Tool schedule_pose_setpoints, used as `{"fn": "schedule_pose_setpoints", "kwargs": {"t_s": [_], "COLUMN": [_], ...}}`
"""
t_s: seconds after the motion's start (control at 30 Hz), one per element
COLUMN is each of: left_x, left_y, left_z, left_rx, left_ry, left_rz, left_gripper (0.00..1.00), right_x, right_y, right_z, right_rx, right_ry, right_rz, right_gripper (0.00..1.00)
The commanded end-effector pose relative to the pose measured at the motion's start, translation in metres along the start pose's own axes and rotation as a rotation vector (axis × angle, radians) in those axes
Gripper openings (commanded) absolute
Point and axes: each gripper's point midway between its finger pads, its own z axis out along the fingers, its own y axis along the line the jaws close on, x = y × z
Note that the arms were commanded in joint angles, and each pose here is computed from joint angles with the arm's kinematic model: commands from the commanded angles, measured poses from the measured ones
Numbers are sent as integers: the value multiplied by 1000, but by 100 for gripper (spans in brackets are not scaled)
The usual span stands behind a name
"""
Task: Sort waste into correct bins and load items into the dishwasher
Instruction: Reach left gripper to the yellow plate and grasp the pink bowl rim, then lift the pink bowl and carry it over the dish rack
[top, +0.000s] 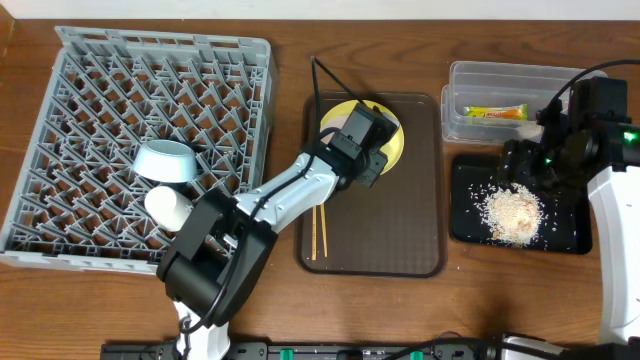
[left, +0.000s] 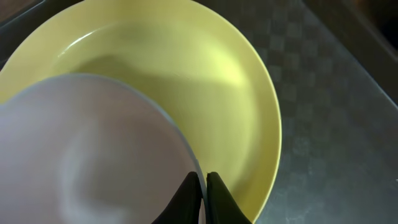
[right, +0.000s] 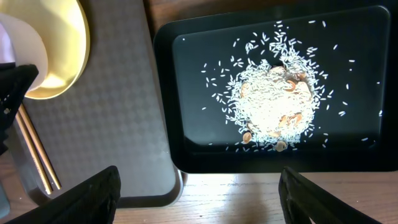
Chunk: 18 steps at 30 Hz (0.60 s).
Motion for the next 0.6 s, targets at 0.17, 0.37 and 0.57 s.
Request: {"fn": "schedule_pose_setpoints", "kwargs": {"t_s": [0.17,0.37,0.57], "left_x": [-55,-71,-79], "left_y": [-5,4,34], "left_z": [-64,-97,-125], "left_rx": [61,144,282], "left_ry": [-174,-242,-288], "left_rz": [-42,-109,-259], "left_gripper": [8,8,8], "right_x": [-3,-3,-3], "right_y": [-3,-3,-3], "right_z": [-7,-7,-7], "right_rx": [5,5,5], "right_ry": [-25,-25,-25], "right_rz": [22,22,18], "right_gripper": [80,80,80]}}
